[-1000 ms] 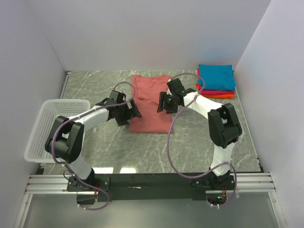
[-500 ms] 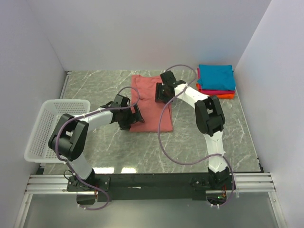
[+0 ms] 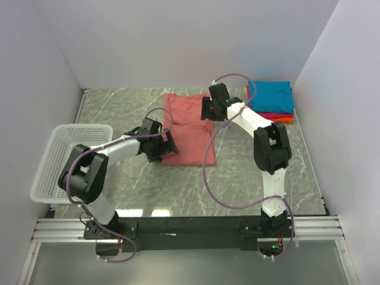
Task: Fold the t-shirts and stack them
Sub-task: Fold the tshirt
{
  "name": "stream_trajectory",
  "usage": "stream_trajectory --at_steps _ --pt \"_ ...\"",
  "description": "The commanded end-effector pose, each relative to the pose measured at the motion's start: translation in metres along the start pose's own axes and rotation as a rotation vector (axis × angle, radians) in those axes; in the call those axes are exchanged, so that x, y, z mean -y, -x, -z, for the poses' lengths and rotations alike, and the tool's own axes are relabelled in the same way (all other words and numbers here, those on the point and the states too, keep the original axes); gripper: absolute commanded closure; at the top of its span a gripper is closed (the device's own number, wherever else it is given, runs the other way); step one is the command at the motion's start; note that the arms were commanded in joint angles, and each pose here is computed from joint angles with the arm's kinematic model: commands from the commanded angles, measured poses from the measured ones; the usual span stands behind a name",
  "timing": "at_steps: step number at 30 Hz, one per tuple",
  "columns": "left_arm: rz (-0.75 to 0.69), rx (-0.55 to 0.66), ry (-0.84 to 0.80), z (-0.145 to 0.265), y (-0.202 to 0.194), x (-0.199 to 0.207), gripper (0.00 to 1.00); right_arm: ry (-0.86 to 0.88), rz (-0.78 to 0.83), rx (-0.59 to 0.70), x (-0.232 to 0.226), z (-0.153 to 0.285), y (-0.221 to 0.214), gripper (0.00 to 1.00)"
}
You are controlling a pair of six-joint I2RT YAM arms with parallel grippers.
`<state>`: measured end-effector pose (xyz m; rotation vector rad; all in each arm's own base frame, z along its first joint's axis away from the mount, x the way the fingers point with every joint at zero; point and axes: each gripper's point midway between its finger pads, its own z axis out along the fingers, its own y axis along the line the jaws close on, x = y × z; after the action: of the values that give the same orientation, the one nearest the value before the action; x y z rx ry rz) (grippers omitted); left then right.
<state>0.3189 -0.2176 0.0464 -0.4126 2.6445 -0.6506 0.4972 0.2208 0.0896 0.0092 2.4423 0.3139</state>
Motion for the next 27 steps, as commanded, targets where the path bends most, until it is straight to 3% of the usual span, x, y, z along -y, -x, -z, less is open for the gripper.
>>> stream_trajectory --at_steps 1,2,4,5,11,12,15,22,25,26,27 --pt "-0.007 0.066 0.026 0.02 0.008 -0.004 0.01 0.043 -0.046 0.07 -0.004 0.059 0.004 0.34" --pt "-0.005 0.073 0.039 0.021 0.008 -0.008 0.01 0.047 -0.061 0.017 0.003 0.057 -0.026 0.34" --pt "0.002 0.074 0.05 0.024 0.003 -0.014 0.01 0.087 -0.102 0.02 0.002 0.076 -0.039 0.34" --pt "0.004 0.082 0.062 0.024 0.003 -0.018 0.01 0.107 -0.113 -0.054 0.005 0.075 -0.073 0.34" --pt "0.018 0.07 0.105 0.015 -0.004 -0.034 0.05 0.175 -0.215 -0.158 0.011 0.093 -0.142 0.36" --pt "0.027 0.062 0.115 0.012 -0.005 -0.036 0.17 0.186 -0.233 -0.172 0.01 0.095 -0.148 0.38" --pt "0.035 0.061 0.128 0.006 -0.005 -0.039 0.37 0.178 -0.256 -0.225 0.015 0.094 -0.17 0.43" --pt "0.044 0.002 0.159 -0.005 -0.026 -0.056 0.69 0.207 -0.298 -0.314 0.014 0.089 -0.204 0.53" --pt "0.04 -0.012 0.182 -0.009 -0.028 -0.061 0.88 0.204 -0.306 -0.334 0.014 0.086 -0.211 0.61" --pt "0.039 -0.016 0.178 -0.01 -0.029 -0.061 0.99 0.21 -0.307 -0.34 0.013 0.086 -0.212 0.64" --pt "0.036 -0.017 0.173 -0.011 -0.028 -0.06 0.99 0.211 -0.305 -0.337 0.012 0.087 -0.211 0.65"
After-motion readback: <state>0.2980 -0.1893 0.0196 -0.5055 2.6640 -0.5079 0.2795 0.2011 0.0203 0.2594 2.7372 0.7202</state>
